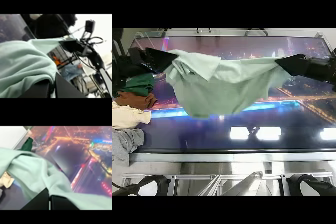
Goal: Fold the shirts.
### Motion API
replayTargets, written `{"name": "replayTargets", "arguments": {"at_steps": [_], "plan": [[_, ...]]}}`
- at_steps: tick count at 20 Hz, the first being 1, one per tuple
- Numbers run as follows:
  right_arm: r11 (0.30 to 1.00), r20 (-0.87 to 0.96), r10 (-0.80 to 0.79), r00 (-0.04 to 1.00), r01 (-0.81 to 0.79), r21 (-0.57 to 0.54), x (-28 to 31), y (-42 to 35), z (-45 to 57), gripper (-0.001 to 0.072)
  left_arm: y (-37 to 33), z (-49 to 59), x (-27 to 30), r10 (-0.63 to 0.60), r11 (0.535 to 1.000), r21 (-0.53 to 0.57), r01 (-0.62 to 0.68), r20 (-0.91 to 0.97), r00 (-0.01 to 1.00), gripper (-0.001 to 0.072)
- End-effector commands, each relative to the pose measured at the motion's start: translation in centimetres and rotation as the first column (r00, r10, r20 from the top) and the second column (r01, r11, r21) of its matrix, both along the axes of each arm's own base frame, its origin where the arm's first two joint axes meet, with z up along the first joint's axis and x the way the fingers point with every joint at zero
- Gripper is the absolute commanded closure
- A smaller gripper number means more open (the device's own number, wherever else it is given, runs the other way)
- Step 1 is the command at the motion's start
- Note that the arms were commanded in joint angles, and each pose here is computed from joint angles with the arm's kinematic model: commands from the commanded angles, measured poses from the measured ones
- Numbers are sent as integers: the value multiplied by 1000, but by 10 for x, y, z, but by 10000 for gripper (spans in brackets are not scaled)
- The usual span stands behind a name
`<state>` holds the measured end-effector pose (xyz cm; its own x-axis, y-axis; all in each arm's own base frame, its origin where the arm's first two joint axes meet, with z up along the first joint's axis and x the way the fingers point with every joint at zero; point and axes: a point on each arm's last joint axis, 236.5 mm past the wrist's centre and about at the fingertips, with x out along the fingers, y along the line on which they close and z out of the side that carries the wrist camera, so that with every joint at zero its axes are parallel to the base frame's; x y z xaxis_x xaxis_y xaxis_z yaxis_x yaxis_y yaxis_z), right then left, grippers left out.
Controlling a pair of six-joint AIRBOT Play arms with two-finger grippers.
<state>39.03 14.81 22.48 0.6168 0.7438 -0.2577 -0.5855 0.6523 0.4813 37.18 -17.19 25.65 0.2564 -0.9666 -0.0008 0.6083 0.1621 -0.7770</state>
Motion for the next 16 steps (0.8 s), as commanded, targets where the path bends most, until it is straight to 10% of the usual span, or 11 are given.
{"name": "replayTargets", "arguments": {"at_steps": [1, 9, 16], "plan": [[1000, 106, 21, 994, -20, -9, -41, 1, 49, 686, -17, 55, -73, -171, 985, 13, 171, 128, 977, 698], [971, 676, -144, 723, 235, -45, -200, -11, 248, 686, -37, 208, -250, -10, 988, 137, -76, 541, 841, 679], [994, 133, -63, 989, 74, -83, -77, -13, 107, 686, 24, 120, -125, 33, 958, 276, -80, 172, 984, 679]]}}
